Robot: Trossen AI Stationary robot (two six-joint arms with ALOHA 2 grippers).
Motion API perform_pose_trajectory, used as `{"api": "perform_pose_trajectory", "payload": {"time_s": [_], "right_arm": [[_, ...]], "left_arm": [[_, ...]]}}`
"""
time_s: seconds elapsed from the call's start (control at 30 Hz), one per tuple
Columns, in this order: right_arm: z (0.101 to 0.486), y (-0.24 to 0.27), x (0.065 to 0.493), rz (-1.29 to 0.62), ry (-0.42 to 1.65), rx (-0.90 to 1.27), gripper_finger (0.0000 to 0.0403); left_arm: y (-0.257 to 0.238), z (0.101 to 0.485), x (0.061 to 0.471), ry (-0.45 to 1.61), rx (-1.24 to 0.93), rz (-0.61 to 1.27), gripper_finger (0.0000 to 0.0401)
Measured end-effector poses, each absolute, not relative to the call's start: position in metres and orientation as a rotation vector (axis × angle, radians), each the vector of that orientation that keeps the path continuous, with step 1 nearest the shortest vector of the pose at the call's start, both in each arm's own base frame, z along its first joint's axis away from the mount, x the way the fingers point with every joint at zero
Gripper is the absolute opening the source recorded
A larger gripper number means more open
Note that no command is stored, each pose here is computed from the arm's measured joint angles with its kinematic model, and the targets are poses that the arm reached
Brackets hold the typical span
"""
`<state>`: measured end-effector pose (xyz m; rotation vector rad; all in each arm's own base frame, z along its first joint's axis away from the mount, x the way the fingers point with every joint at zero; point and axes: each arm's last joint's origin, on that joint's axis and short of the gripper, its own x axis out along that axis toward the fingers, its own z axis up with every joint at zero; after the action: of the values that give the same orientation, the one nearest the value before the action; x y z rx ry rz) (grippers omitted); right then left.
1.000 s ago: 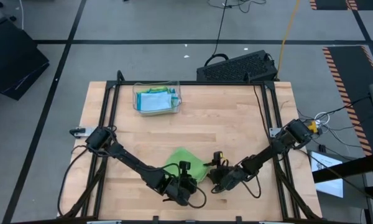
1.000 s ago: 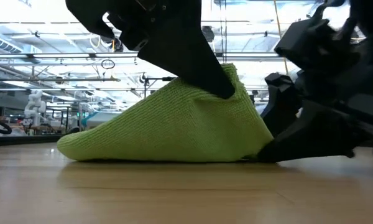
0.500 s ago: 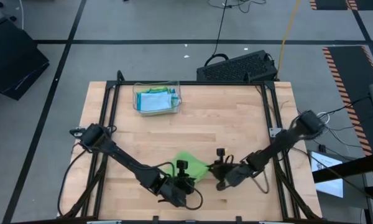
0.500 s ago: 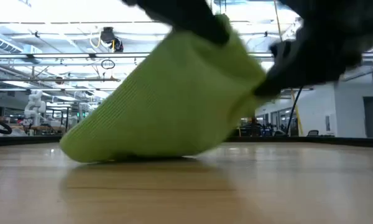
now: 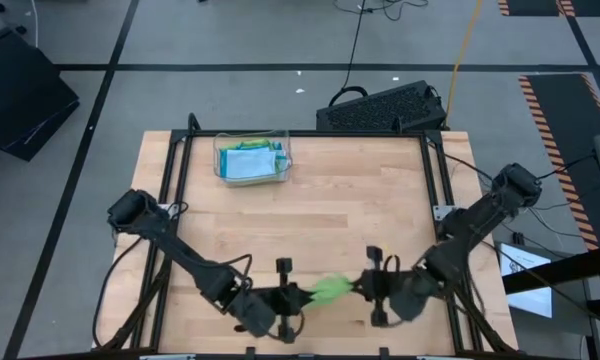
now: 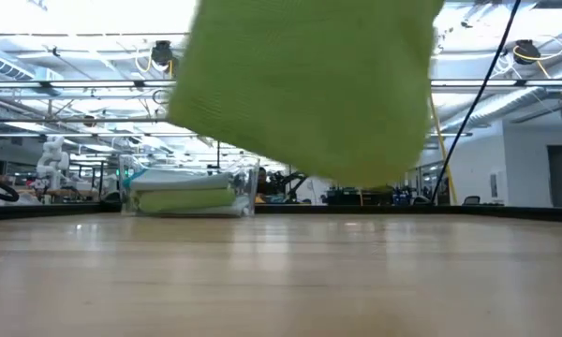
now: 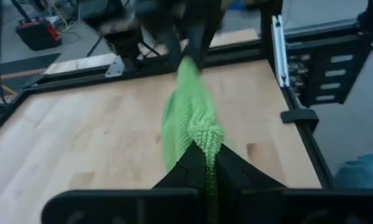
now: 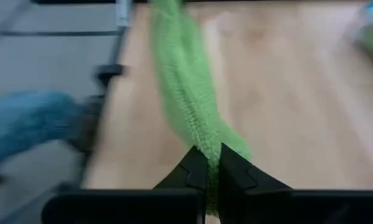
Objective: Fold microfiber towels
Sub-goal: Fold the green microfiber cloth
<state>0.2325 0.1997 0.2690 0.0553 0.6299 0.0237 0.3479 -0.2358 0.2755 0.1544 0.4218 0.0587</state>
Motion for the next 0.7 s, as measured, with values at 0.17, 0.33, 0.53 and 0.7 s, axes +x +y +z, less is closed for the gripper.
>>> {"api": "perform_pose_trajectory", "payload": {"time_s": [0.17, 0.33, 0.53, 0.7], "right_arm": [[0.289, 0.220, 0.223, 0.129, 0.647, 0.186, 0.0005], [0.284, 0.217, 0.226, 0.115, 0.663, 0.235, 0.0005], [0.254, 0.201, 0.237, 0.047, 0.758, 0.253, 0.0005], [0.239, 0.198, 0.239, 0.190, 0.866, 0.344, 0.0005]], "left_arm": [[-0.252, 0.275, 0.337, 0.421, 0.157, 0.009, 0.0014], [-0.255, 0.274, 0.335, 0.411, 0.123, 0.046, 0.0017], [-0.249, 0.248, 0.345, 0.478, 0.080, 0.144, 0.0011], [-0.256, 0.245, 0.350, 0.494, -0.023, -0.009, 0.0014]]}}
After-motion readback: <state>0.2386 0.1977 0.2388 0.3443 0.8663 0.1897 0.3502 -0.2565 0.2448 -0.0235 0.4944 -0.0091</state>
